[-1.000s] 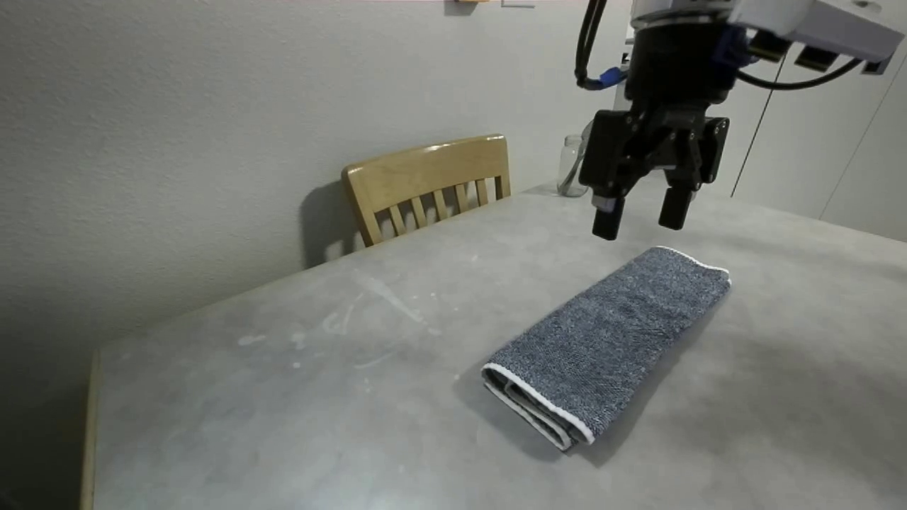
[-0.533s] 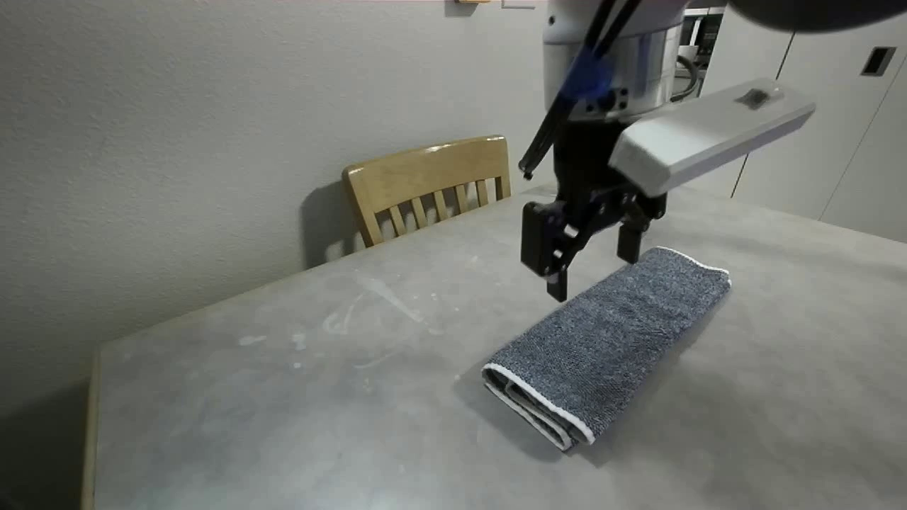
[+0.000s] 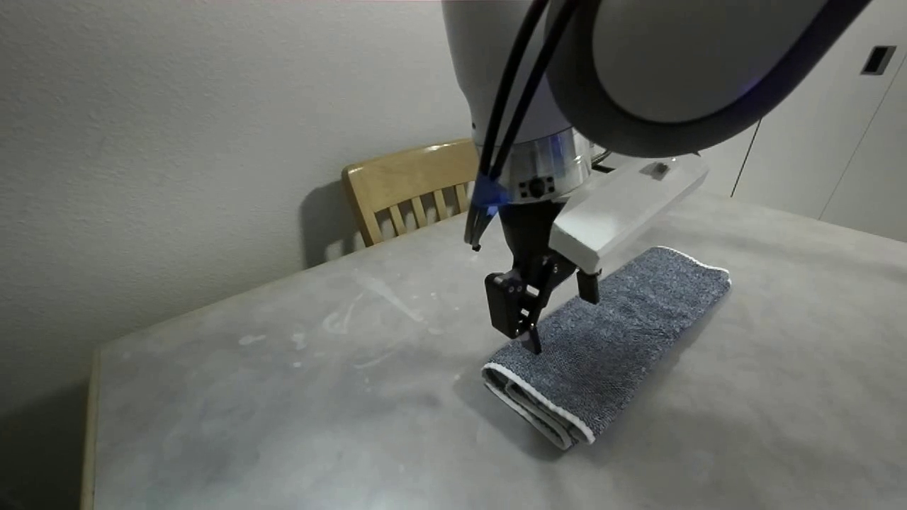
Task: Fold up the grey towel on the table.
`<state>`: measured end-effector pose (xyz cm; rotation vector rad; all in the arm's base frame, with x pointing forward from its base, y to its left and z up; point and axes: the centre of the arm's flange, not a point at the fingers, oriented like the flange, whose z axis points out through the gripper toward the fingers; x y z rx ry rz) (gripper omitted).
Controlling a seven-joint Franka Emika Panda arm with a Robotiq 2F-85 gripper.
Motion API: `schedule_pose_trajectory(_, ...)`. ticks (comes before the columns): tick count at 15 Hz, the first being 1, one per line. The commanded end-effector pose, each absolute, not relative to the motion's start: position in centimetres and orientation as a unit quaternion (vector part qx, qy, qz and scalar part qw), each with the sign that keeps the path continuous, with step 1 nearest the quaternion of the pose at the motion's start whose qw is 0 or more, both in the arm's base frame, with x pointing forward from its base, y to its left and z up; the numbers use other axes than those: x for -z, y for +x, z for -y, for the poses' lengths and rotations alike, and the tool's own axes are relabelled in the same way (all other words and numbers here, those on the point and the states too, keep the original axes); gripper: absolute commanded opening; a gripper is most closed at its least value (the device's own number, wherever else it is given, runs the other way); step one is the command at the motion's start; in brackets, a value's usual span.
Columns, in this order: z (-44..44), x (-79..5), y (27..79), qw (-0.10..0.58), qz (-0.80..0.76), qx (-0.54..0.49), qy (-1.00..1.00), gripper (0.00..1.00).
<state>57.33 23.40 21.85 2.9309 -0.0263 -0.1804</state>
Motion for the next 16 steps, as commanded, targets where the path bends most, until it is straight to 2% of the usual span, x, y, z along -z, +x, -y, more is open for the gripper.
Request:
schedule_pose_trajectory(1,-23.4,-21.7,57.2,0.098,0.013,0.064,0.993,1.00)
schedule_pose_trajectory(7,-25.7,-18.6,57.9,0.090,0.020,0.098,0.991,1.00)
schedule_pose_trajectory(16,-28.1,-16.3,59.0,0.125,0.000,0.057,0.991,1.00)
